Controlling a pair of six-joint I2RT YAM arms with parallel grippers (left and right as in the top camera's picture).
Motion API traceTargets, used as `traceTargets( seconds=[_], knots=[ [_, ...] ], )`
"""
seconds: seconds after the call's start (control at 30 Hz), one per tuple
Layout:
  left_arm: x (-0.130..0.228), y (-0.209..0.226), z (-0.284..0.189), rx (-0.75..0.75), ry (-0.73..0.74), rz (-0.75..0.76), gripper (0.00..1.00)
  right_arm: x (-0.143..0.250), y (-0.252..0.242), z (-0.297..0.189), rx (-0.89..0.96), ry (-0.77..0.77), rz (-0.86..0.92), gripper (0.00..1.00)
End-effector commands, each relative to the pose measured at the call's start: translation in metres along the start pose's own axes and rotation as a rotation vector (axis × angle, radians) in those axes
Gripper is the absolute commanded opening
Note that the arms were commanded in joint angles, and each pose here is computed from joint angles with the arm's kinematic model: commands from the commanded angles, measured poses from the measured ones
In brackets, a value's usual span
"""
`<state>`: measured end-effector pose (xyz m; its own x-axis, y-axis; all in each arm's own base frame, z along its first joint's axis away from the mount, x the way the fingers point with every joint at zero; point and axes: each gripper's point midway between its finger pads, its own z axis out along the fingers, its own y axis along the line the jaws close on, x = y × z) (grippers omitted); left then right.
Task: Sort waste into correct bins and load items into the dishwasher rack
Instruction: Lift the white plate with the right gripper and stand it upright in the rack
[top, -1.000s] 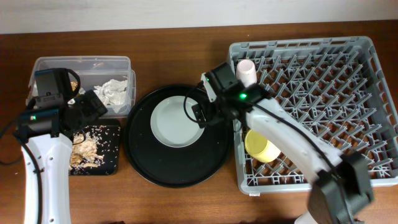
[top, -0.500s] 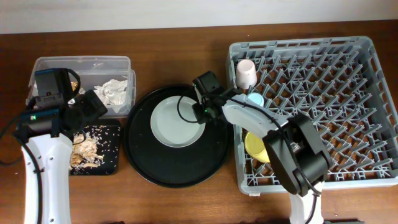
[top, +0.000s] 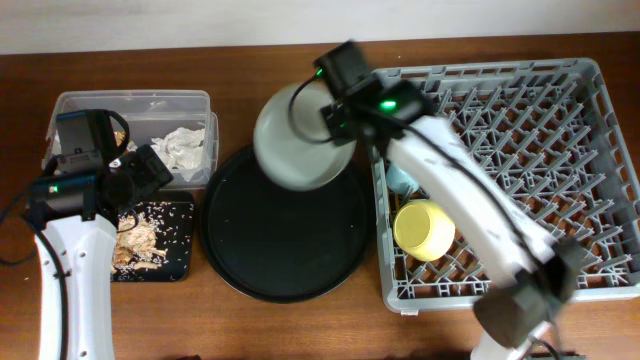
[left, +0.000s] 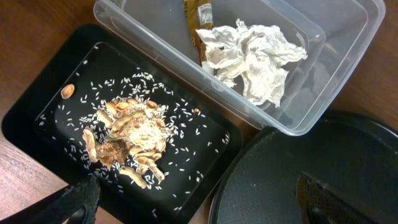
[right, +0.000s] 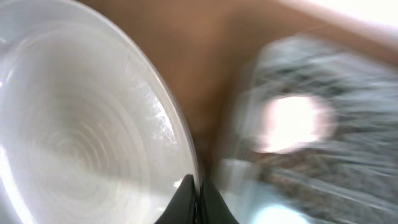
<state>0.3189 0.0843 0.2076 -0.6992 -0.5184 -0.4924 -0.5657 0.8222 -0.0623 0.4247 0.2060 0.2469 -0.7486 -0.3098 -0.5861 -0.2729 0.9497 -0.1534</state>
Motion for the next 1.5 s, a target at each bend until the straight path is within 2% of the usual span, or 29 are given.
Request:
traceTargets(
  seconds=[0.0, 0.03, 0.07, 0.17, 0.27, 0.5, 0.63, 0.73, 0.87, 0.97, 1.0, 1.03, 1.07, 1.13, 1.17, 1.2, 1.27, 1.3, 1.47],
  knots=[
    [-0.005, 0.001, -0.005, 0.004, -0.018, -0.006, 0.99, -0.018, -0.128, -0.097, 0.685, -0.152, 0.045, 0.04],
    [-0.005, 0.001, -0.005, 0.004, -0.018, -0.006, 0.99, -0.015, -0.154, -0.116, 0.862, -0.148, 0.048, 0.04],
    [-0.005, 0.001, -0.005, 0.004, -0.018, -0.006, 0.99, -0.012, -0.173, -0.123, 0.962, -0.130, 0.054, 0.04],
    [-0.005, 0.001, -0.005, 0.004, -0.018, -0.006, 0.99, 0.005, -0.224, -0.106, 1.058, -0.032, 0.122, 0.04],
    [-0.005, 0.001, -0.005, 0.004, -0.018, -0.006, 0.99, 0.028, -0.234, -0.049, 0.887, 0.100, 0.166, 0.04],
    [-0.005, 0.001, -0.005, 0.004, -0.018, -0.006, 0.99, 0.059, -0.227, 0.028, 0.888, 0.298, 0.070, 0.04],
    [-0.005, 0.001, -0.005, 0.004, -0.018, -0.006, 0.99, 0.059, -0.226, 0.031, 0.884, 0.298, 0.070, 0.04],
    [-0.005, 0.001, -0.005, 0.004, -0.018, -0.006, 0.99, 0.061, -0.204, 0.054, 0.704, 0.296, 0.118, 0.05],
    [-0.005, 0.001, -0.005, 0.004, -0.018, -0.006, 0.99, 0.054, -0.198, 0.061, 0.655, 0.264, 0.135, 0.06],
    [-0.005, 0.001, -0.005, 0.004, -0.018, -0.006, 0.99, 0.053, -0.196, 0.063, 0.629, 0.288, 0.050, 0.22],
    [-0.005, 0.001, -0.005, 0.004, -0.018, -0.006, 0.99, 0.052, -0.196, 0.063, 0.627, 0.288, 0.037, 0.31],
    [-0.005, 0.001, -0.005, 0.004, -0.018, -0.006, 0.99, 0.050, -0.196, 0.063, 0.627, 0.281, 0.036, 0.47],
    [-0.005, 0.001, -0.005, 0.004, -0.018, -0.006, 0.99, 0.046, -0.197, 0.061, 0.627, 0.272, 0.040, 0.52],
    [-0.005, 0.001, -0.005, 0.004, -0.018, -0.006, 0.99, 0.036, -0.188, 0.055, 0.551, 0.232, 0.070, 0.53],
    [-0.005, 0.001, -0.005, 0.004, -0.018, -0.006, 0.99, 0.029, -0.178, 0.052, 0.473, 0.208, 0.089, 0.58],
    [-0.005, 0.001, -0.005, 0.004, -0.018, -0.006, 0.99, 0.015, -0.156, 0.043, 0.314, 0.151, 0.124, 0.71],
    [-0.005, 0.001, -0.005, 0.004, -0.018, -0.006, 0.99, -0.013, -0.107, 0.023, -0.011, 0.055, 0.161, 0.78],
    [-0.005, 0.001, -0.005, 0.004, -0.018, -0.006, 0.99, -0.018, -0.091, 0.016, -0.113, 0.036, 0.165, 0.98],
    [-0.005, 0.001, -0.005, 0.004, -0.018, -0.006, 0.99, -0.014, -0.083, 0.015, -0.158, 0.055, 0.165, 0.98]
  ],
)
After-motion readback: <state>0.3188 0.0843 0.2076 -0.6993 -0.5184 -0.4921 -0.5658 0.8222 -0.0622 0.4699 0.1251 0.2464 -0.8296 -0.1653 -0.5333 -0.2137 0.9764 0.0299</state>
